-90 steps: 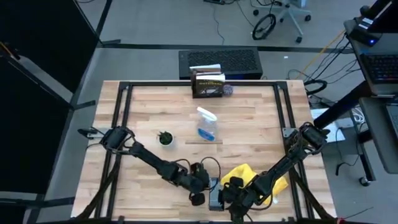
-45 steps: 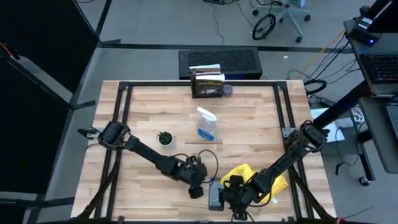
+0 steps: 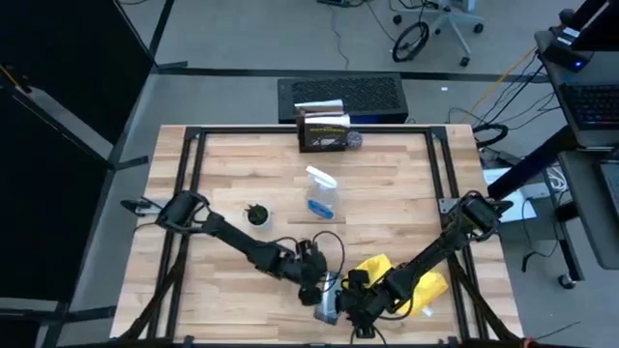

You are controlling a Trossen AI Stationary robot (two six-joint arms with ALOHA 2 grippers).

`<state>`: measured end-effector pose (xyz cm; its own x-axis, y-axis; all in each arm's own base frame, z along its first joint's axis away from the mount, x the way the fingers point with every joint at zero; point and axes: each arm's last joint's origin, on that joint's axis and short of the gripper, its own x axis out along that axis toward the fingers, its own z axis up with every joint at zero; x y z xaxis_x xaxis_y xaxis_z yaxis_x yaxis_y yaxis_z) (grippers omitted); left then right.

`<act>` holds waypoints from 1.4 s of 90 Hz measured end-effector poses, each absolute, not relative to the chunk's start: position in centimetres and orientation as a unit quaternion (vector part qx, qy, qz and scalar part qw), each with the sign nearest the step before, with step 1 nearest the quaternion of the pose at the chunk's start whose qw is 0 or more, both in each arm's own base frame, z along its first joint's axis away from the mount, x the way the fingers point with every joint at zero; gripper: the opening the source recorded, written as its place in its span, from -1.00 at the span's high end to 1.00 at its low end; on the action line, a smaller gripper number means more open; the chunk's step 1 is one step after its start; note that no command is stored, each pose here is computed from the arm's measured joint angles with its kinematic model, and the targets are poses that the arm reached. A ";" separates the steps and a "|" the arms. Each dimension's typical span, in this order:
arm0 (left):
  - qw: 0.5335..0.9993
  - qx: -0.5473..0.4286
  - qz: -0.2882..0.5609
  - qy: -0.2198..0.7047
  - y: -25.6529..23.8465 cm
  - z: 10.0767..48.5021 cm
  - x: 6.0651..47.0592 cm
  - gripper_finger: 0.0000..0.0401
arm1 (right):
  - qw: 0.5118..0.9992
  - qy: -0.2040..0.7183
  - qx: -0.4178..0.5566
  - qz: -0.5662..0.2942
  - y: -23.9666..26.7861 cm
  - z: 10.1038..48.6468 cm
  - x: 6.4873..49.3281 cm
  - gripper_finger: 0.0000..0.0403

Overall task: Apply microfiber cloth
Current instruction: Wipe the front of the cellphone with a microfiber cloth

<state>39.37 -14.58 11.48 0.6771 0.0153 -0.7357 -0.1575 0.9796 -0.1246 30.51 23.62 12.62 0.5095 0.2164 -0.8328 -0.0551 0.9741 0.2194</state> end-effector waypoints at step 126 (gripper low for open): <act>0.897 -0.153 0.003 0.414 -22.5 12.4 35.2 0.99 | 0.816 0.572 -0.010 -0.079 20.4 14.7 24.6 0.08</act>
<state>35.25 -22.54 12.40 0.6576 -0.1214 -0.7435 -0.1322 0.9530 -0.2725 24.65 20.41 14.73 0.3332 -0.1406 -0.9323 0.1174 0.9873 -0.1070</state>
